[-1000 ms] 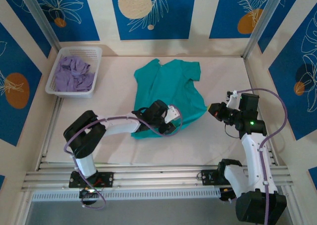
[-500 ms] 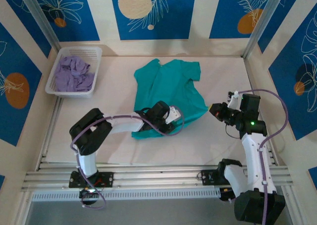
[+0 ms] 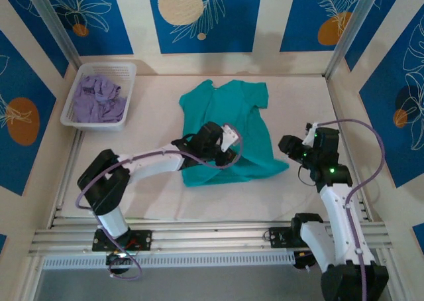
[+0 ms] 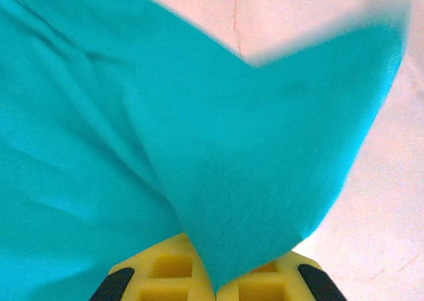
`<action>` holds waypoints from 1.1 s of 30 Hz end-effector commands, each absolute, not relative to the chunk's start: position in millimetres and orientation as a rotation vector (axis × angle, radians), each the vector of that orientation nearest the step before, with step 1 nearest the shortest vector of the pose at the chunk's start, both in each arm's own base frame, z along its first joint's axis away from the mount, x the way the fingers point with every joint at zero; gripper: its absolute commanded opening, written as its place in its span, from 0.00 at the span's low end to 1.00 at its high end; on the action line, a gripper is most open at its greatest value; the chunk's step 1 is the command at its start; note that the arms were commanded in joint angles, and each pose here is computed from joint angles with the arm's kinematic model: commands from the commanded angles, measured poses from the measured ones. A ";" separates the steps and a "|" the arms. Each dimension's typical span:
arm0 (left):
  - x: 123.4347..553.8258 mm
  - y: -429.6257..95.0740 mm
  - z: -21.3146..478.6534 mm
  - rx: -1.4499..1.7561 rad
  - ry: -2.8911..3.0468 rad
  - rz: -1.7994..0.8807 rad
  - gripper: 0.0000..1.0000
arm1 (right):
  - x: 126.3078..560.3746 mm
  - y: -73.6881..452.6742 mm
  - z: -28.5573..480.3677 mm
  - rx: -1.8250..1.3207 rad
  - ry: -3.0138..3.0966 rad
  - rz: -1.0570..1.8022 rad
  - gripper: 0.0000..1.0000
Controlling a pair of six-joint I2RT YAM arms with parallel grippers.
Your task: Fold the inside-out t-shirt
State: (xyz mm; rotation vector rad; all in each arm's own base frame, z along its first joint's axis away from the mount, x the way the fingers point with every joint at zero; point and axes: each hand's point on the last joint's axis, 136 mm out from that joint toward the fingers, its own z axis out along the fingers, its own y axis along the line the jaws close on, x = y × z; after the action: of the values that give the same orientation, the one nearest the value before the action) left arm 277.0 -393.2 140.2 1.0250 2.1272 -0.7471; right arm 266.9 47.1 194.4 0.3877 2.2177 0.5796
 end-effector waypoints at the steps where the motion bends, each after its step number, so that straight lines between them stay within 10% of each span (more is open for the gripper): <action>1: 280.0 -386.7 171.3 0.942 2.143 -0.852 0.00 | 260.7 70.0 196.8 0.195 2.150 0.536 0.72; 12: 303.9 -368.2 215.2 0.797 2.176 -1.067 0.00 | 213.5 221.9 155.8 -0.655 1.781 0.635 0.59; 33: 290.4 -358.4 273.7 0.854 2.131 -1.083 0.00 | 317.9 248.3 73.0 -0.665 1.913 0.069 0.56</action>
State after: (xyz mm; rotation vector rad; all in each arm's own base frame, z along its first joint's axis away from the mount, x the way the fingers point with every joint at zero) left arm 304.3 -362.3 235.6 0.8151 2.2128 -1.0375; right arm 284.7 261.0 54.0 -0.8033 1.9502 0.1742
